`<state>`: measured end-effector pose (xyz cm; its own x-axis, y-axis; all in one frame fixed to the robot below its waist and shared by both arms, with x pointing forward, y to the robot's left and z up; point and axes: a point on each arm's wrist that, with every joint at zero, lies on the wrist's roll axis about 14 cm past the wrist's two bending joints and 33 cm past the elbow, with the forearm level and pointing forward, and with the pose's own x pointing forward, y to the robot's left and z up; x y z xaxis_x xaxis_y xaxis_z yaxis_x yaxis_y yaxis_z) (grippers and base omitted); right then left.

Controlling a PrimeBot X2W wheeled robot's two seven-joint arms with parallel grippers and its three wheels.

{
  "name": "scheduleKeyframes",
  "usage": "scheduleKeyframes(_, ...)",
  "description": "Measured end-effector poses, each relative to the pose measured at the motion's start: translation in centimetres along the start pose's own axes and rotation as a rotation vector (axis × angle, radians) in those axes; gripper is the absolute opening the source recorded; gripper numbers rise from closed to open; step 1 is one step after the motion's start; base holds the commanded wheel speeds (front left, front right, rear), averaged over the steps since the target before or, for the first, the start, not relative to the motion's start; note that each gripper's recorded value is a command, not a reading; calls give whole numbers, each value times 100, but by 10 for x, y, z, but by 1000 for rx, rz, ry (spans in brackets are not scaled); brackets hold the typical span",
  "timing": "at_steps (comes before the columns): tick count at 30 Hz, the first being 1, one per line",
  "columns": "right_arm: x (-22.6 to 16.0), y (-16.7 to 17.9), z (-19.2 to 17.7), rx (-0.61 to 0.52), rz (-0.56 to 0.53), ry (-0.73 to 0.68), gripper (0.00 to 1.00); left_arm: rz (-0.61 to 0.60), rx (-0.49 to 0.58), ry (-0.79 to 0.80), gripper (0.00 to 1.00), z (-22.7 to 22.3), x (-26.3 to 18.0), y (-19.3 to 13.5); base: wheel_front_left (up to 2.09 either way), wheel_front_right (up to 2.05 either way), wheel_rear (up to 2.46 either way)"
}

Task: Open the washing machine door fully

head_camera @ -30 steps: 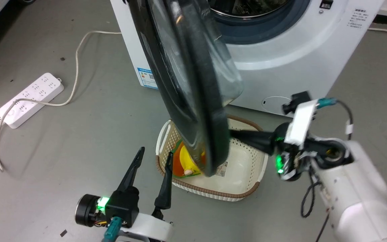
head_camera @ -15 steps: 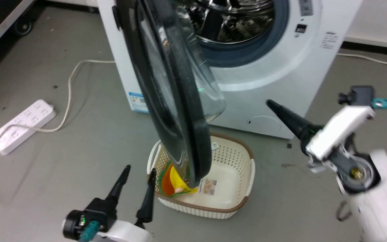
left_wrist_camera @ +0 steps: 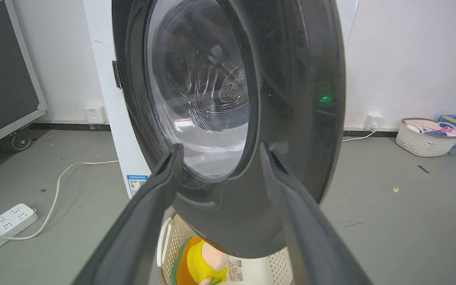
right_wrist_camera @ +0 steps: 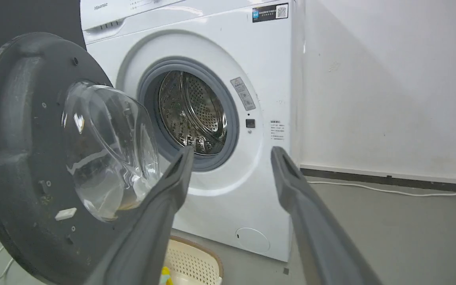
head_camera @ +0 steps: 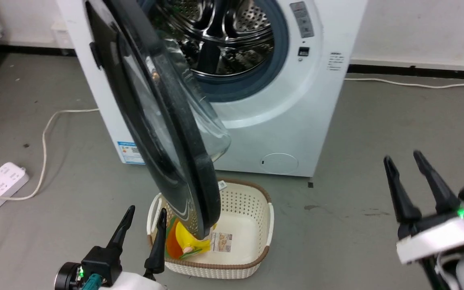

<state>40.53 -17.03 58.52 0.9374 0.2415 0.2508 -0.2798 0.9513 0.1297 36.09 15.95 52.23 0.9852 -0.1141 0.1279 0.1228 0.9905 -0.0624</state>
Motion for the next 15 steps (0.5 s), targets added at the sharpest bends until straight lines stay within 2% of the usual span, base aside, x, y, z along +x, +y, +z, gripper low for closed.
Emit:
scheduleKeyframes(7,-45,3,-15,-42,-103,8,100,-25,20,-4,100,1,2,-7,0,0,0)
scheduleKeyframes(15,-65,12,-35,-63,-134,61,100,-38,49,18,100,-6,-5,-13,0,0,0)
